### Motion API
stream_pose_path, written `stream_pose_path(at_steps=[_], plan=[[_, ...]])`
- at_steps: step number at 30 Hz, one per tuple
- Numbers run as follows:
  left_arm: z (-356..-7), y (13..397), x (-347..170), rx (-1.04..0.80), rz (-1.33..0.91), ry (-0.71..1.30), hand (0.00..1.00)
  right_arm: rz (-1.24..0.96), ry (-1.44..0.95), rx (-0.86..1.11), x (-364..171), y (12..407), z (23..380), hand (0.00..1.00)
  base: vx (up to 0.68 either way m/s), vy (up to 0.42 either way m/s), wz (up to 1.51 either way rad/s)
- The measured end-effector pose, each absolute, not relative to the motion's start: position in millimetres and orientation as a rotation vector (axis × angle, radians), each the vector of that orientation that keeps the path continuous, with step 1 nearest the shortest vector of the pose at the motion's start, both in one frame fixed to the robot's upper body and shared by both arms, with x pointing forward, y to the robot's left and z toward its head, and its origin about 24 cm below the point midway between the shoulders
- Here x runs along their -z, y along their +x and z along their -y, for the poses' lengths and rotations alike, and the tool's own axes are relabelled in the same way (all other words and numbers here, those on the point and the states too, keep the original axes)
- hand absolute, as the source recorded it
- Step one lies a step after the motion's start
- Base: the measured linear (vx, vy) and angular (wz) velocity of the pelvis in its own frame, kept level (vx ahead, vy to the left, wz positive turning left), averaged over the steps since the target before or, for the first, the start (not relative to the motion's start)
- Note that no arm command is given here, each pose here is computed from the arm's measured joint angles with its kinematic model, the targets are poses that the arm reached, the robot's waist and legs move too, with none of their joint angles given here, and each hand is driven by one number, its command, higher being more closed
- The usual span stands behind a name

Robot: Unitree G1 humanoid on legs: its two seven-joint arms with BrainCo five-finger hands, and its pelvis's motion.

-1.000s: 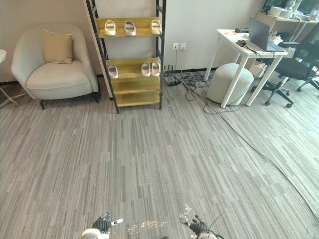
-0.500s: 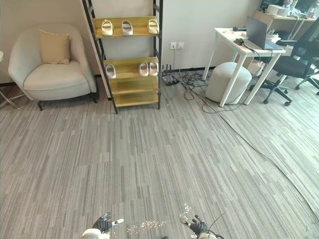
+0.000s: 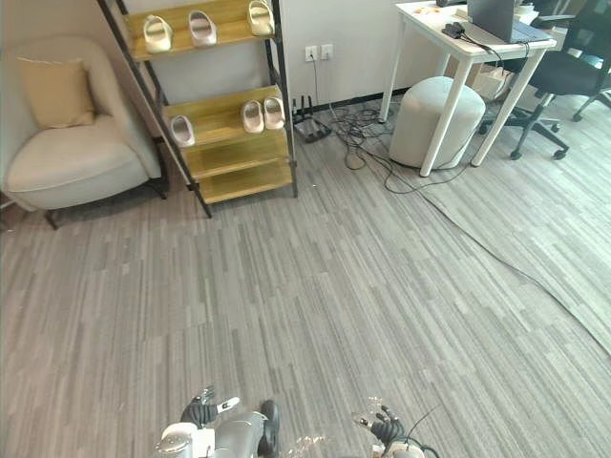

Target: Organize the slippers on the shoe rack

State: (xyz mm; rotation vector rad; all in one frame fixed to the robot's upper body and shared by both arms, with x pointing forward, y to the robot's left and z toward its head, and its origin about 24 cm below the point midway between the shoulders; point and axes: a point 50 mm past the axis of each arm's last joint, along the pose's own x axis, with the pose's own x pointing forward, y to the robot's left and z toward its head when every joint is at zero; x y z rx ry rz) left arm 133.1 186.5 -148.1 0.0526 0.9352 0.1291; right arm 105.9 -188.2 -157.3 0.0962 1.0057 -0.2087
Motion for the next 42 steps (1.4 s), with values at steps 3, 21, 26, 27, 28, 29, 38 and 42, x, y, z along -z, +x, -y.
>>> stream_pose_path(at_steps=[3, 21, 26, 27, 28, 29, 38, 42], plan=[[-185, 132, 149, -0.113, -0.944, 0.065, 0.0, -0.997, 0.081, 0.189, 156, 106, 188, 0.0, 0.66, 0.208, -0.07], [-163, 147, 144, -0.15, -0.897, -0.059, 0.0, -0.928, 0.063, 0.157, 148, 129, 191, 0.0, 0.45, -0.11, 0.35], [-153, 152, 143, -0.092, -0.891, -0.037, 0.0, -0.925, 0.081, 0.164, 148, 132, 190, 0.0, 0.24, 0.107, 0.03], [-151, 152, 144, -0.071, -0.896, -0.022, 0.0, -0.936, 0.072, 0.166, 149, 130, 192, 0.0, 0.26, 0.212, -0.05], [-152, 151, 144, -0.07, -0.896, -0.017, 0.0, -0.947, 0.071, 0.165, 150, 129, 192, 0.0, 0.33, 0.266, -0.06], [-157, 151, 144, -0.077, -0.898, -0.007, 0.0, -0.957, 0.075, 0.162, 151, 128, 190, 0.0, 0.25, 0.172, 0.01], [-173, 146, 146, -0.068, -0.932, 0.062, 0.0, -0.961, 0.112, 0.172, 154, 119, 183, 0.0, 0.42, 0.149, 0.34], [-170, 147, 146, -0.063, -0.931, 0.057, 0.0, -0.938, 0.103, 0.178, 151, 127, 189, 0.0, 0.57, -0.031, 0.44]])
